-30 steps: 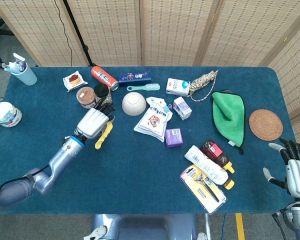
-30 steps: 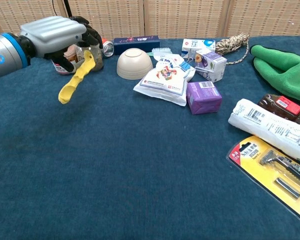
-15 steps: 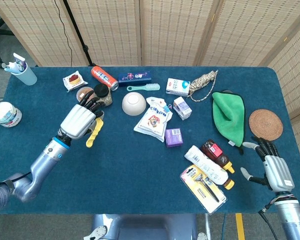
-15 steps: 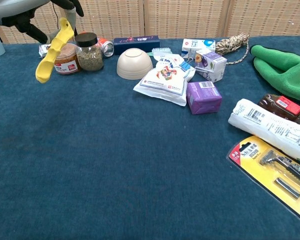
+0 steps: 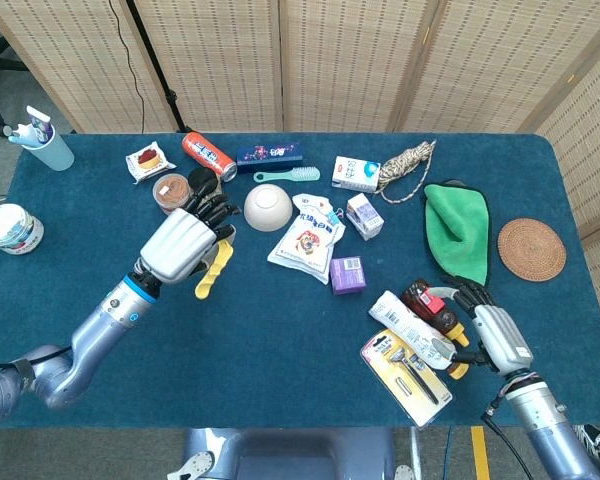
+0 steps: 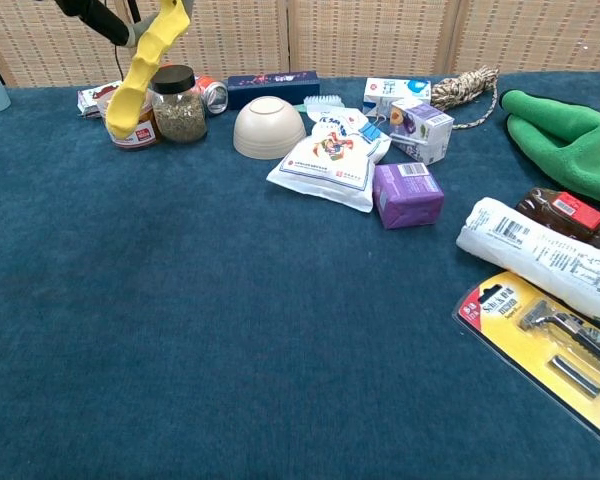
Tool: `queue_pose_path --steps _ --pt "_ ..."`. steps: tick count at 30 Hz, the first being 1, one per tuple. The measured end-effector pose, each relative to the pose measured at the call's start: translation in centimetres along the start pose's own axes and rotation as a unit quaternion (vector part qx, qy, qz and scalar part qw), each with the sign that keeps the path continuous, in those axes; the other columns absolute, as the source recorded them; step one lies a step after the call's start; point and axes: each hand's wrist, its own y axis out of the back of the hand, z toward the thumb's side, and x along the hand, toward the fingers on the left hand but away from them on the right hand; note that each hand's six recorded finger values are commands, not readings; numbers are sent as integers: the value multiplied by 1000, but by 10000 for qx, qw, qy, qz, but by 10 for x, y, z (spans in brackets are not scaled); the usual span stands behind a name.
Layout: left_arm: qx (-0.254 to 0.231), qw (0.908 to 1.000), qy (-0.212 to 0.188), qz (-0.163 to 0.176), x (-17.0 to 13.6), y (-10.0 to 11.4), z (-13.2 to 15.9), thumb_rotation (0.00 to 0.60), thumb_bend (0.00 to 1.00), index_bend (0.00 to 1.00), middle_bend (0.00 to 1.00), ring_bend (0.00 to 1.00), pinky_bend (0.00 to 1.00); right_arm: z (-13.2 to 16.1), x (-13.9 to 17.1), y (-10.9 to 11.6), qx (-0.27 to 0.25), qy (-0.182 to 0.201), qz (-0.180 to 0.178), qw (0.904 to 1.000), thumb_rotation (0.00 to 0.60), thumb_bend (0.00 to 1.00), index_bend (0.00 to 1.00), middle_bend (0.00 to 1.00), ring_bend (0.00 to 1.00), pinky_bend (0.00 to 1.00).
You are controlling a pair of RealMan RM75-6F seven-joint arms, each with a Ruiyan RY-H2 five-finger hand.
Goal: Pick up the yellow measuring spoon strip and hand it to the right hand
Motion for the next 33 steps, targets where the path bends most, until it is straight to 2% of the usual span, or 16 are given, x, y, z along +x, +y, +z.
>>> queue_pose_path --steps 13,25,33 --pt "-18 9998 -168 115 18 9 28 600 492 685 278 158 0 19 -26 -20 -849 201 515 9949 600 314 257 155 49 0" --pt "-142 9989 -321 310 36 13 55 600 492 685 278 158 0 40 -60 -48 -1943 344 1120 9739 600 314 266 160 49 0" --pt "-195 9981 -426 403 42 14 66 600 492 685 278 158 0 53 -76 -63 -2587 357 1486 9538 600 313 274 166 49 0"
